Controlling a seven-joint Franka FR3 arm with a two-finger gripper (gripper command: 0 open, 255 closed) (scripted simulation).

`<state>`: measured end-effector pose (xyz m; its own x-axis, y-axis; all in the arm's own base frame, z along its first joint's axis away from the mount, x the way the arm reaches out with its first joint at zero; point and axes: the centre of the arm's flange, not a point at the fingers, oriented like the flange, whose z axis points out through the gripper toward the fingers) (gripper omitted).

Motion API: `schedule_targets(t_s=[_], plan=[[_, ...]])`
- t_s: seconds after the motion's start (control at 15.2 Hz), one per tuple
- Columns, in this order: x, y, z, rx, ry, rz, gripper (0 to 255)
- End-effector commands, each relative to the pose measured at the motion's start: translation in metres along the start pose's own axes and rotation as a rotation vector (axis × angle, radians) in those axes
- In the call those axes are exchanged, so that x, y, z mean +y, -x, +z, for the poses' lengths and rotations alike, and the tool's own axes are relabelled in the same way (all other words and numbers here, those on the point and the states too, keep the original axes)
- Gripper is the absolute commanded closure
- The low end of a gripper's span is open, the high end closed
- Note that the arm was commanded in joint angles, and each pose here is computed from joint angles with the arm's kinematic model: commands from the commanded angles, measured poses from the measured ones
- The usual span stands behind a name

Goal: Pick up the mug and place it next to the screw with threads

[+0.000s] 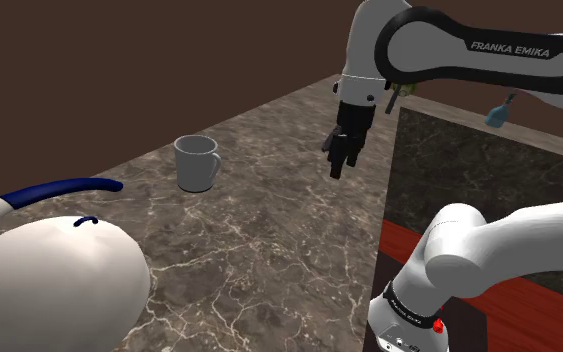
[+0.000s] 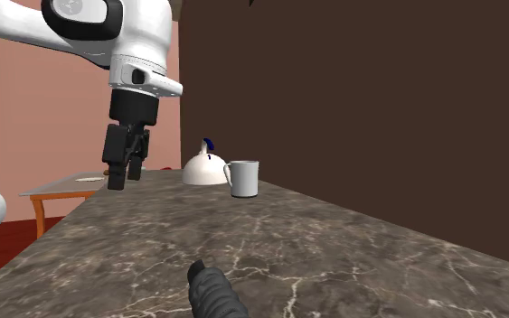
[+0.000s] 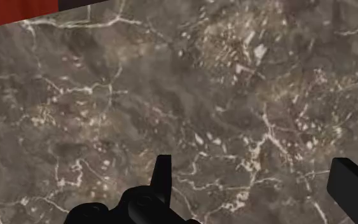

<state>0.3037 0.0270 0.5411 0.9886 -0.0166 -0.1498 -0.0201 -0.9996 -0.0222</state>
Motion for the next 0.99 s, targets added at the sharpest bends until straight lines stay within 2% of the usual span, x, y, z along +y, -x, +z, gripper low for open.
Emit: schedule_targets(t_s=[0.0, 0.92], plan=[[0.0, 0.0, 0.0, 0.0, 0.0, 0.0, 0], [-0.101, -0.137, -0.03, 0.08, -0.022, -0.058, 0]])
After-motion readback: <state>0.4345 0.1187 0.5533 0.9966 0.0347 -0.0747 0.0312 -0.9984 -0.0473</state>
